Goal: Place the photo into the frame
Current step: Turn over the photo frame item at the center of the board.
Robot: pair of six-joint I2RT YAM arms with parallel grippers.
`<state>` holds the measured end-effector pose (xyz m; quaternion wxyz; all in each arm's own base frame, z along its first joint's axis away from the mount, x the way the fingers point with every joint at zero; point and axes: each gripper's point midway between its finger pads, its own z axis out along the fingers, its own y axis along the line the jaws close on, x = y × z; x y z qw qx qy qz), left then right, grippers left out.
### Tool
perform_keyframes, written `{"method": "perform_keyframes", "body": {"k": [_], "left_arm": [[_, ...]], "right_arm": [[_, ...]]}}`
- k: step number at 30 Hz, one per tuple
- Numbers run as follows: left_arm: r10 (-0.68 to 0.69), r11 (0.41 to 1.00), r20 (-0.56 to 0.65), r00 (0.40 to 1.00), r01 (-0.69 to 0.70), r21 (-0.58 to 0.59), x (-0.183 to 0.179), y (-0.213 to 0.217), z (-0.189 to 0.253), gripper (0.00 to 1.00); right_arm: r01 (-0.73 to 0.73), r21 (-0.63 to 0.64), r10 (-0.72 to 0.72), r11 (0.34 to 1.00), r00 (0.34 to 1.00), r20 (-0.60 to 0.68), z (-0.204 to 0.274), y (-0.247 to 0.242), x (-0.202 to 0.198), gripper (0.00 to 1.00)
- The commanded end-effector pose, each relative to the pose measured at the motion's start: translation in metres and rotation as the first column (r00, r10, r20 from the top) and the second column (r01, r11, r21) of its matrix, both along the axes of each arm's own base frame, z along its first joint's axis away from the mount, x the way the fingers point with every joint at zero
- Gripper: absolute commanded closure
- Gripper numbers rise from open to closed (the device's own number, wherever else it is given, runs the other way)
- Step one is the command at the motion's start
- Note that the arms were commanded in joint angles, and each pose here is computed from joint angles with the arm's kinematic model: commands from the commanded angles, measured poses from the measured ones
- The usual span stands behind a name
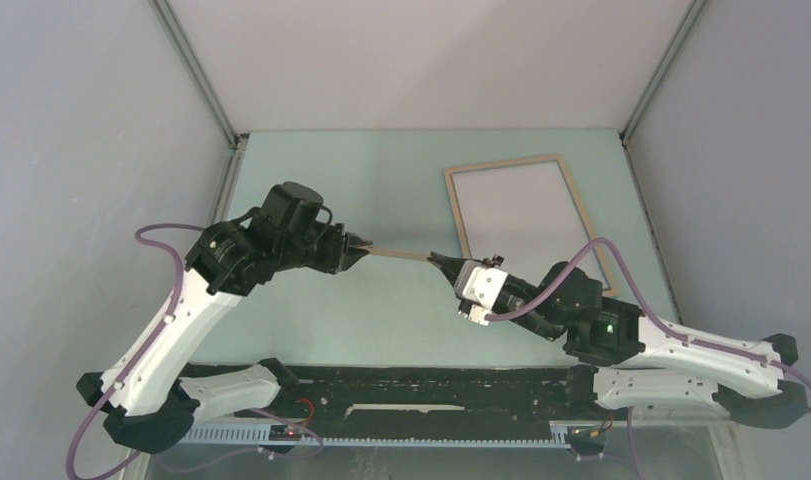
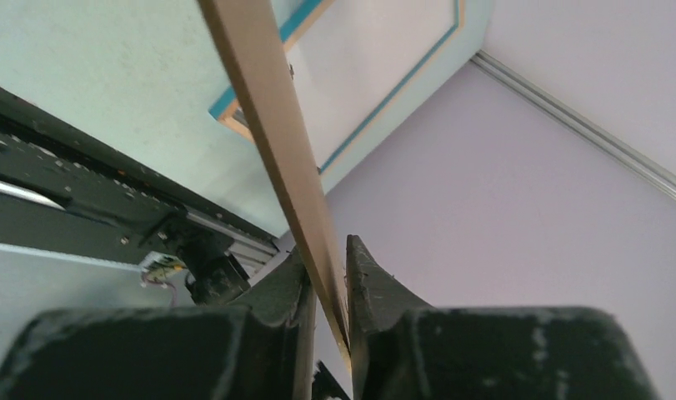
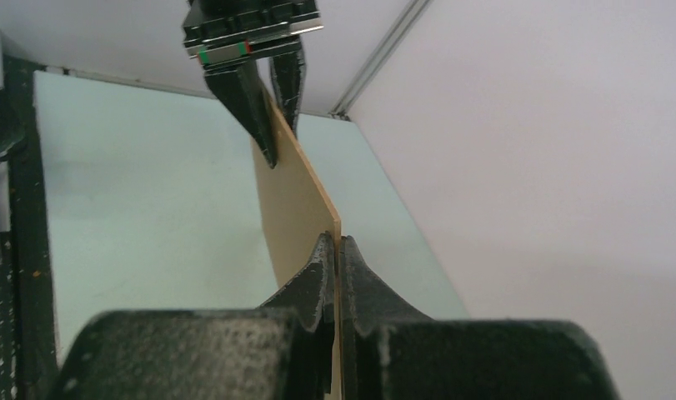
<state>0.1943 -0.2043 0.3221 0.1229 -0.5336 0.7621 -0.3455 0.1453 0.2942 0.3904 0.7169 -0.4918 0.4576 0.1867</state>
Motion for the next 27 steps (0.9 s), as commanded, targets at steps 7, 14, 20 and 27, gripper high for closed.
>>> {"method": "perform_keyframes", "body": {"k": [7, 14, 20, 27], "left_arm": [[-0.243, 0.945, 0.2, 0.949, 0.186, 0.268, -0.002, 0.021, -0.022, 1.0], [-0.415, 0.857, 0.389, 0.823, 0.208, 0.472, 0.008, 0.036, -0.008, 1.0], [-0.533, 0.734, 0.435, 0.726, 0.141, 0.664, 0.019, 0.058, -0.006, 1.0], [-0.556, 0.727, 0.589, 0.587, 0.0, 0.687, 0.037, 0.057, 0.039, 1.0]], "right_arm": [[0.062, 0.011, -0.061, 0.998, 0.996, -0.057, -0.013, 0.009, -0.006, 0.64], [0.125, 0.101, -0.09, 0.987, 0.95, -0.299, 0.004, -0.002, -0.001, 0.21], [0.034, 0.18, 0.047, 0.983, 0.905, -0.424, 0.032, -0.004, -0.025, 0.02], [-0.042, 0.261, 0.161, 0.964, 0.876, -0.454, 0.048, -0.003, -0.038, 0.0]]}}
